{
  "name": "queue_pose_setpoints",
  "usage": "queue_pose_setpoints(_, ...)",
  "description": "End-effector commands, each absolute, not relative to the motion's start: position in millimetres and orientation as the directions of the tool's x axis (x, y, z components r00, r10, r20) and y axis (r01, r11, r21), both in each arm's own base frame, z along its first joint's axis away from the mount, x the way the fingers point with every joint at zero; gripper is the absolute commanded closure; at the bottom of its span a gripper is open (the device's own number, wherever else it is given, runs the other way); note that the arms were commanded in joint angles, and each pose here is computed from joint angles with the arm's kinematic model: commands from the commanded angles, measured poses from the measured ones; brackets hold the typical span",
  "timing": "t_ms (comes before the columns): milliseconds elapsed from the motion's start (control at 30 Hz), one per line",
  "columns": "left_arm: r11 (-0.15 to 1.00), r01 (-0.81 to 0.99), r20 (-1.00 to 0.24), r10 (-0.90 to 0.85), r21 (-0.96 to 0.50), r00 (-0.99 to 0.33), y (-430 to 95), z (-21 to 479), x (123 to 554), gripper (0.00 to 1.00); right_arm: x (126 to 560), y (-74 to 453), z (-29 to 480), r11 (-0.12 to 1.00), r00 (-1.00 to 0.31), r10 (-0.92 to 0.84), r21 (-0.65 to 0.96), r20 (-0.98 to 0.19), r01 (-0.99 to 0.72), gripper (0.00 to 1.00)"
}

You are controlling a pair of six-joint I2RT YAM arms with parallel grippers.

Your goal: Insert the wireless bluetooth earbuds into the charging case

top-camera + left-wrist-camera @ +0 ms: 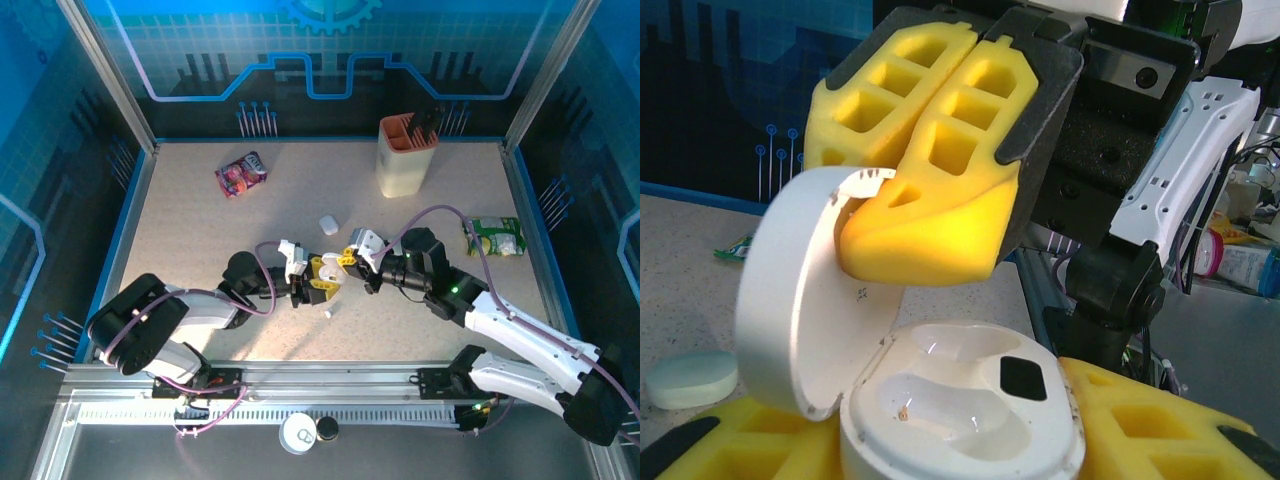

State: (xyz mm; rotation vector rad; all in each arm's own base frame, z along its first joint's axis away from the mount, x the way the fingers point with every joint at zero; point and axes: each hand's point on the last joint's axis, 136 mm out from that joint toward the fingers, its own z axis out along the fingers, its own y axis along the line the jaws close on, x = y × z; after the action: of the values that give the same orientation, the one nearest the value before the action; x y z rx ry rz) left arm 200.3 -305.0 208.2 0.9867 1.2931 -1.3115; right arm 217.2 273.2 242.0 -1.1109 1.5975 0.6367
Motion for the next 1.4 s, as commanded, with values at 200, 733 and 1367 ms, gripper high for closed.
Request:
queue_pose_setpoints(200, 0.067, 0.986, -0.982, -0.121, -0.156, -0.147, -307.8, 212.7, 202.2, 0.71, 217.4, 279.5, 261.6, 0.427, -0.009, -0.267, -0.110, -0.964, -0.897, 0.86)
queue_pose_setpoints(733, 0.132, 0.978, -0.981, -0.127, -0.163, -0.147, -297.5, 204.9, 211.2, 0.70, 240.1, 222.0, 288.1, 0.547, -0.174, 0.068, 0.183, -0.982, -0.817, 0.30)
queue_pose_setpoints(1367, 0.117, 0.980, -0.980, -0.134, -0.161, -0.145, -296.9, 209.8, 208.6, 0.70, 305.2, 146.3, 89.7, 0.745, -0.876, 0.235, 0.657, -0.420, -0.115, 0.43)
